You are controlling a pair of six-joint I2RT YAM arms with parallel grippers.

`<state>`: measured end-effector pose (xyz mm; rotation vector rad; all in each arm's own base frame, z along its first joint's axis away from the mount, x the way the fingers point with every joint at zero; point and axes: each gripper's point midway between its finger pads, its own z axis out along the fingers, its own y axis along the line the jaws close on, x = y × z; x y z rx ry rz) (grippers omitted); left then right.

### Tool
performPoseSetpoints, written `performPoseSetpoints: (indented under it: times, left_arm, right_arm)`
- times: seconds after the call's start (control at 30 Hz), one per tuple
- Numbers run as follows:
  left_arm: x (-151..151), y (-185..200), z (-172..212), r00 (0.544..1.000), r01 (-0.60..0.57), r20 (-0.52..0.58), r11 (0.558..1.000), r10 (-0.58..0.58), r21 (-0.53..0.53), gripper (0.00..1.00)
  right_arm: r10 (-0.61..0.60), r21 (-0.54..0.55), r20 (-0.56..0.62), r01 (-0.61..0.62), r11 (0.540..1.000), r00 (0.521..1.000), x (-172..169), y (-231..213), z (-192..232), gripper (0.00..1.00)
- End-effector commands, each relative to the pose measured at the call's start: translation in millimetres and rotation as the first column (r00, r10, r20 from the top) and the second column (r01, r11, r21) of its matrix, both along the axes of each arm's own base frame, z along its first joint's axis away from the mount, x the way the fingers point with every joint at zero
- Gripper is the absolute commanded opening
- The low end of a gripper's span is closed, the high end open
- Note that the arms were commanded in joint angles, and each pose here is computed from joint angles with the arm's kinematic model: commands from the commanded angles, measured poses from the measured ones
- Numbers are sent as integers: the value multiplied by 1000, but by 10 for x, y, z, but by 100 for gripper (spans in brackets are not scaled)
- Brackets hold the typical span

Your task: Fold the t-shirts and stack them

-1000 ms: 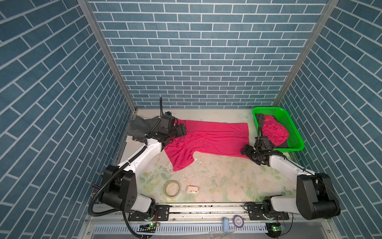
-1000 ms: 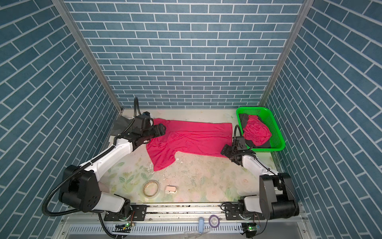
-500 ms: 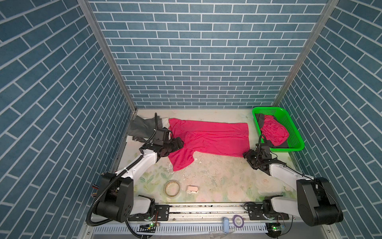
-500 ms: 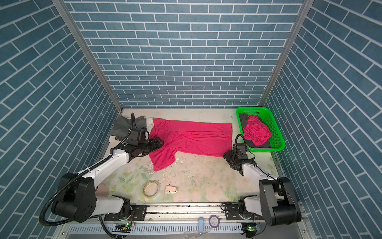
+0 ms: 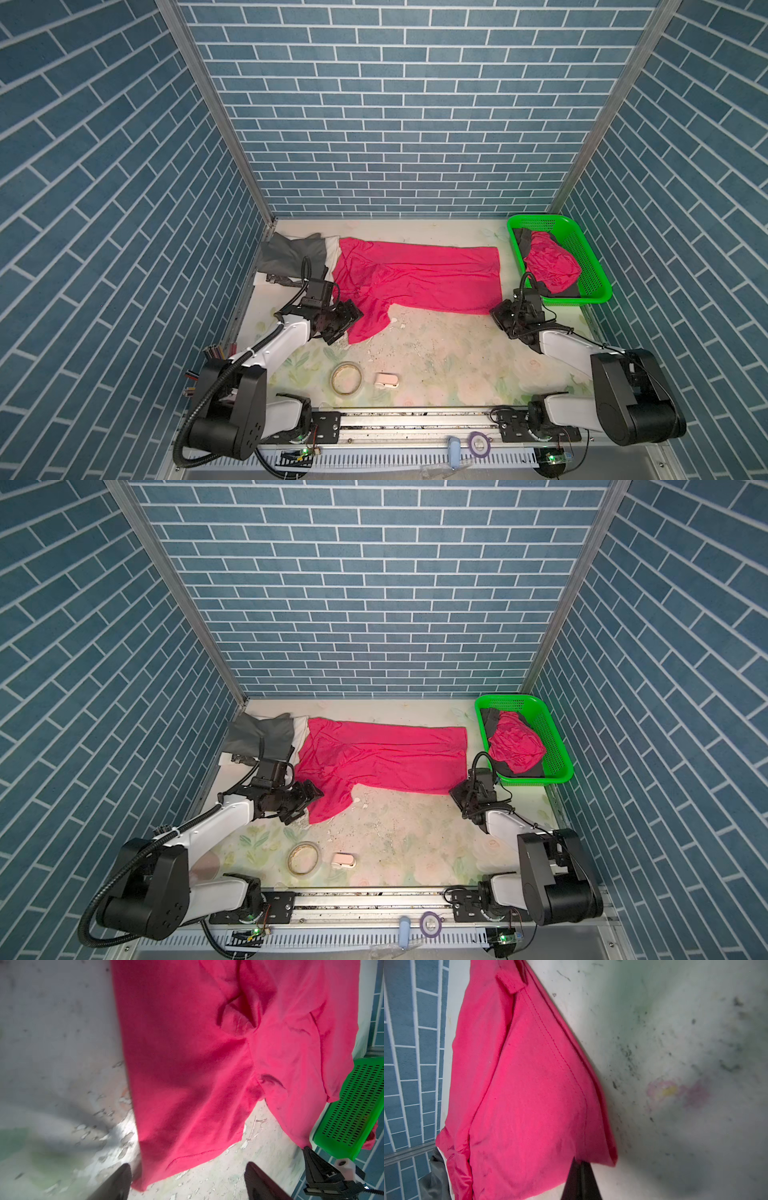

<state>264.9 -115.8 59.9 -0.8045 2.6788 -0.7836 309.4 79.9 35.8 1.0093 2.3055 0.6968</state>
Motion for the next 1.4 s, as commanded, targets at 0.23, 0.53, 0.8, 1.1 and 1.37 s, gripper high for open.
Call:
performPoseSetpoints:
  times: [0.23, 0.53, 0.8, 1.1, 1.37]
  left_arm:
    - [-281, -62, -313, 990, -59, -128, 996, 51, -63, 76]
    - [-184, -142, -448, 991, -40, -128, 995, 27, -94, 24]
    - [-118, -216, -252, 997, 23, -72, 992, -32, -120, 0]
    - [-57, -144, 342, 997, -2, 73, 994, 10, -113, 0]
    - [-1, -132, 701, 990, -10, 138, 992, 28, -126, 0]
  right_arm:
    - [41, -10, 84, -41, 999, 996, 161, 48, 215, 3]
    - [45, -15, 93, -44, 999, 995, 144, 40, 239, 4]
    - [60, -62, 99, -54, 997, 993, 170, 1, 313, 4]
    - [74, -159, 111, -55, 986, 991, -49, -153, 439, 3]
    - [75, -216, 139, -44, 976, 988, -208, -283, 526, 2]
